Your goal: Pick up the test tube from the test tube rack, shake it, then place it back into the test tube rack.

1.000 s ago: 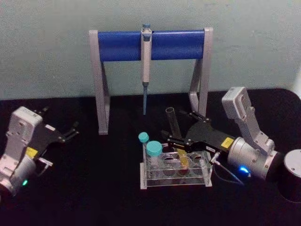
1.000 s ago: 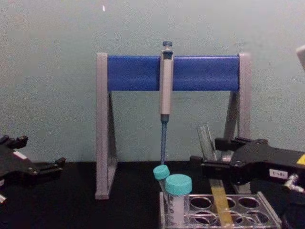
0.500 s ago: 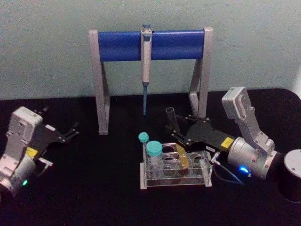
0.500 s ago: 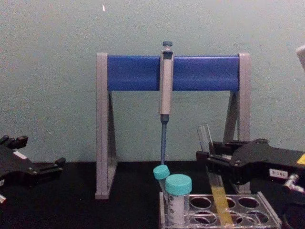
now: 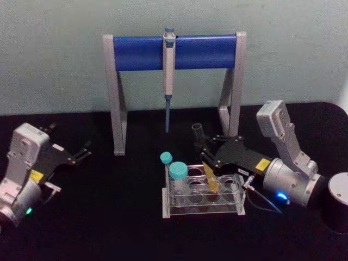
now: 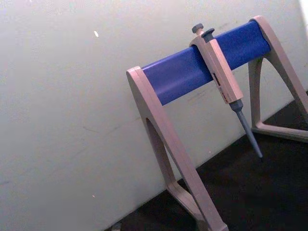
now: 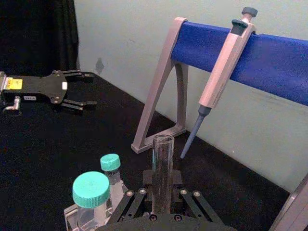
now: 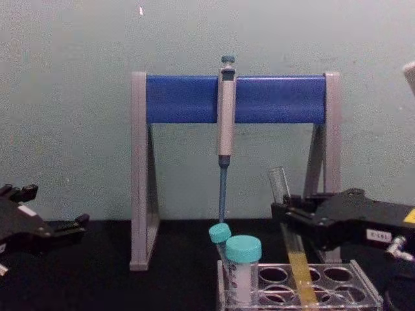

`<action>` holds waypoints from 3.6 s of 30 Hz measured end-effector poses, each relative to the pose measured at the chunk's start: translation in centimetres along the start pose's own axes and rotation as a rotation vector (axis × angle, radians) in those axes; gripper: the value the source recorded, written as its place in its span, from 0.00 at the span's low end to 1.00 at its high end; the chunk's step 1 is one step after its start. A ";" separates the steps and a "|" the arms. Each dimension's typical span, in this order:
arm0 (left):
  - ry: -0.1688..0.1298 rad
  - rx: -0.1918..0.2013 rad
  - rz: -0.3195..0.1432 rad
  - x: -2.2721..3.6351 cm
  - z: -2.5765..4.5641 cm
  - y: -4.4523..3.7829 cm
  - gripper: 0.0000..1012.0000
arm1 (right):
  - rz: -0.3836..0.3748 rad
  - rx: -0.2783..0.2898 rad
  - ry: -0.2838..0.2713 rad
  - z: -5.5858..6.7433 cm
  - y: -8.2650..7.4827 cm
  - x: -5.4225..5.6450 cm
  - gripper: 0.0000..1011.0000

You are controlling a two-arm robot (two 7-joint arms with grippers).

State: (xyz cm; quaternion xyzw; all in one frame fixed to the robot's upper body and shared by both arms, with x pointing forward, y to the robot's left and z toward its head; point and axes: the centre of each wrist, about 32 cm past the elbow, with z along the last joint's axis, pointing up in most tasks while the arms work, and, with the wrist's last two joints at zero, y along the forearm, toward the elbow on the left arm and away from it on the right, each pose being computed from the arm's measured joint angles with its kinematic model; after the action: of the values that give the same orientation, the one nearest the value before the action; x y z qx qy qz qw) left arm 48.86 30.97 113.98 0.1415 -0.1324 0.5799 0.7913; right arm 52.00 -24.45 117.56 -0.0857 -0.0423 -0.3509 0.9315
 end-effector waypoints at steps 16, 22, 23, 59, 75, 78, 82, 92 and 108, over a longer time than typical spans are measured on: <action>0.000 0.000 0.000 0.00 0.00 0.00 0.99 | -0.001 0.004 0.002 0.0 -0.1 0.0 0.22; 0.000 0.000 0.000 0.00 0.00 0.00 0.99 | -0.002 0.040 0.028 -0.1 -0.5 0.3 0.22; 0.000 0.000 0.000 0.00 0.00 0.00 0.99 | -0.001 0.046 0.031 -0.1 -0.6 0.3 0.22; 0.000 0.000 0.000 0.00 0.00 0.00 0.99 | -0.155 0.259 0.013 1.1 -2.1 0.0 0.22; 0.000 0.000 0.000 0.00 0.00 0.00 0.99 | 0.010 0.281 0.039 1.1 -1.3 0.2 0.22; 0.000 0.000 0.000 0.00 0.00 0.00 0.99 | 0.053 0.280 0.056 1.3 -1.6 0.4 0.22; 0.000 0.000 0.000 0.00 0.00 0.00 0.99 | 0.105 0.268 0.077 1.7 -2.6 0.8 0.22; 0.000 0.000 0.000 0.00 0.00 0.00 0.99 | 0.097 0.174 0.047 3.1 -5.8 1.6 0.22; 0.000 0.000 0.000 0.00 0.00 0.00 0.99 | -0.204 0.135 -0.162 3.4 -5.1 0.1 0.22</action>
State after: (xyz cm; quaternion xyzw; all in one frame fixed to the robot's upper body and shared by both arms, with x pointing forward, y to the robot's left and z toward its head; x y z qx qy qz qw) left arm 48.86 30.97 113.97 0.1415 -0.1324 0.5799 0.7913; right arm 48.66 -27.68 121.55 -0.0462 -0.1494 -0.4322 0.8881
